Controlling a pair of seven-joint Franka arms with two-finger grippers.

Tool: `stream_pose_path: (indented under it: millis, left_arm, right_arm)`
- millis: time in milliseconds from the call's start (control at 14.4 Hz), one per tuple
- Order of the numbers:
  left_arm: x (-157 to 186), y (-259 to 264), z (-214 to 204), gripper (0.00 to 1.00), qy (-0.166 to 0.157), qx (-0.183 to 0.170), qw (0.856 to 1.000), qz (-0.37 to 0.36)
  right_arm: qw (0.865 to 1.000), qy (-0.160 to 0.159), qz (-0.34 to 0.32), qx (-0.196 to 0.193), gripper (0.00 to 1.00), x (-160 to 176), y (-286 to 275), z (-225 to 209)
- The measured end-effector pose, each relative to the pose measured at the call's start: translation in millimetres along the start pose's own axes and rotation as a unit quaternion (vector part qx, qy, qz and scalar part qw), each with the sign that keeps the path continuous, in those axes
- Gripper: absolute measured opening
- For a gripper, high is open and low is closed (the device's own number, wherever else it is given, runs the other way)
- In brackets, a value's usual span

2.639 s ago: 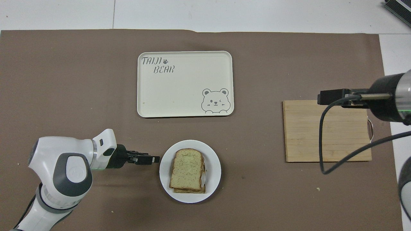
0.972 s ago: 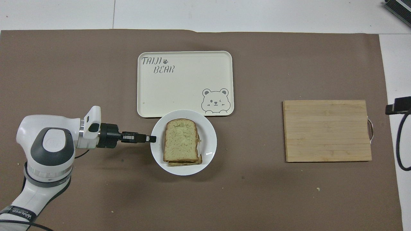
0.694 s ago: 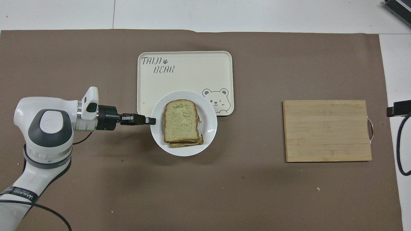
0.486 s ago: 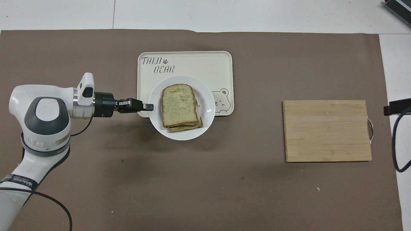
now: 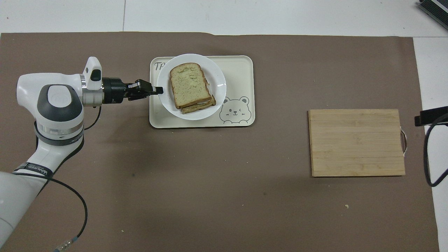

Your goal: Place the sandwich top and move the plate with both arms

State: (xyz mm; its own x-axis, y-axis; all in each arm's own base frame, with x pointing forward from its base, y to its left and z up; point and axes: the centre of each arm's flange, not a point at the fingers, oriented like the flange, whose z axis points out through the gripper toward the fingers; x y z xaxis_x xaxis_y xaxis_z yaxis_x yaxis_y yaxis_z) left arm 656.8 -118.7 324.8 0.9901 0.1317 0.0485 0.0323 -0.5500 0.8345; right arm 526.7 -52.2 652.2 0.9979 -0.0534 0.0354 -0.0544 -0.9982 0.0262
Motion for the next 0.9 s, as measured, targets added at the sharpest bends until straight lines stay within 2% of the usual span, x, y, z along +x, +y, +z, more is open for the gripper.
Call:
stream_pose_path:
  millis: [278,833,903]
  left_arm:
    - [26.3,-10.4,20.7,0.04,0.024,0.004,1.000,0.003]
    - [15.1,-26.7,45.0,0.05,0.005,0.014,1.000,-0.006]
    - [14.6,-27.8,45.1,0.11,0.004,0.017,1.000,-0.005]
  right_arm:
    - [1.000,-0.028,-0.009,0.004,1.00,-10.3,-14.0,-1.7]
    - [1.000,-0.027,-0.010,0.004,1.00,-14.0,-16.0,-4.6]
    - [1.000,-0.027,-0.010,0.004,1.00,-14.0,-16.0,-4.5]
